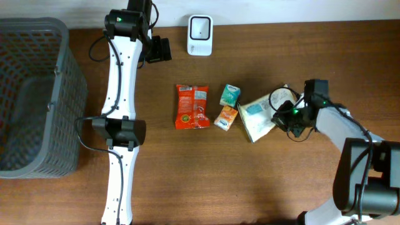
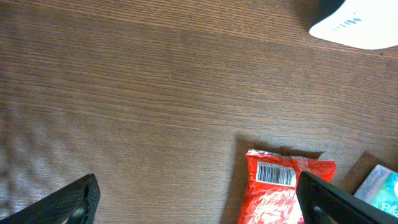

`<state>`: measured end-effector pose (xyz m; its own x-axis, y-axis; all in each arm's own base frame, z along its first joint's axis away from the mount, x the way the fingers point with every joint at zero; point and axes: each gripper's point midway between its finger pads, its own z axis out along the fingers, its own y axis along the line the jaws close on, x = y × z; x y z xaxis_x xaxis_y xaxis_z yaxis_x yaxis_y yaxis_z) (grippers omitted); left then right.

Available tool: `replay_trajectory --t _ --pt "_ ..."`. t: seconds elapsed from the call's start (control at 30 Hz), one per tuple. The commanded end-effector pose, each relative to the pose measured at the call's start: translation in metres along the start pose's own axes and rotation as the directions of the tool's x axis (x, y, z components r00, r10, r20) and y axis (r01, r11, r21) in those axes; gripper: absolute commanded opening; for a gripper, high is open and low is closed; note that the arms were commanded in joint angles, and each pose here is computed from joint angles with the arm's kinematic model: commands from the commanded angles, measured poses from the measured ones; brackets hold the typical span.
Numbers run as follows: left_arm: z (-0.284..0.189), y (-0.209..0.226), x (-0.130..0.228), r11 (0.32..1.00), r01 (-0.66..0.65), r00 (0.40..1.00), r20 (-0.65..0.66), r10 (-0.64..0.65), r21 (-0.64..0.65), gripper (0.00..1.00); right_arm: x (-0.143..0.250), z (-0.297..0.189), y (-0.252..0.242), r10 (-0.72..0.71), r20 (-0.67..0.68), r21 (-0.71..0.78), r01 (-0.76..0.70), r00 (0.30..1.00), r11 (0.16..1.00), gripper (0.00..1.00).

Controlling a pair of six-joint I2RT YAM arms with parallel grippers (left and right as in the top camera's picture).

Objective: Scan the item barcode

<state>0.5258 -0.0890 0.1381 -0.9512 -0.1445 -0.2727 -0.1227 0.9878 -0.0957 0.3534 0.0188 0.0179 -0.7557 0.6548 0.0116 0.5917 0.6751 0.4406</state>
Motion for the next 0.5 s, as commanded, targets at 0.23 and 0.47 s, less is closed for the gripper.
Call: replay_trajectory --t 0.23,0.47 --pt "-0.003 0.000 -0.001 1.000 -0.008 1.000 0.008 0.008 -0.004 0.99 -0.068 -0.169 -0.044 -0.167 0.282 0.677 -0.073 0.945 0.732 0.04" --pt "-0.003 0.000 -0.001 1.000 -0.008 1.000 0.008 0.008 -0.004 0.99 -0.073 -0.139 -0.071 -0.189 0.192 0.797 -0.040 0.963 0.603 0.04"
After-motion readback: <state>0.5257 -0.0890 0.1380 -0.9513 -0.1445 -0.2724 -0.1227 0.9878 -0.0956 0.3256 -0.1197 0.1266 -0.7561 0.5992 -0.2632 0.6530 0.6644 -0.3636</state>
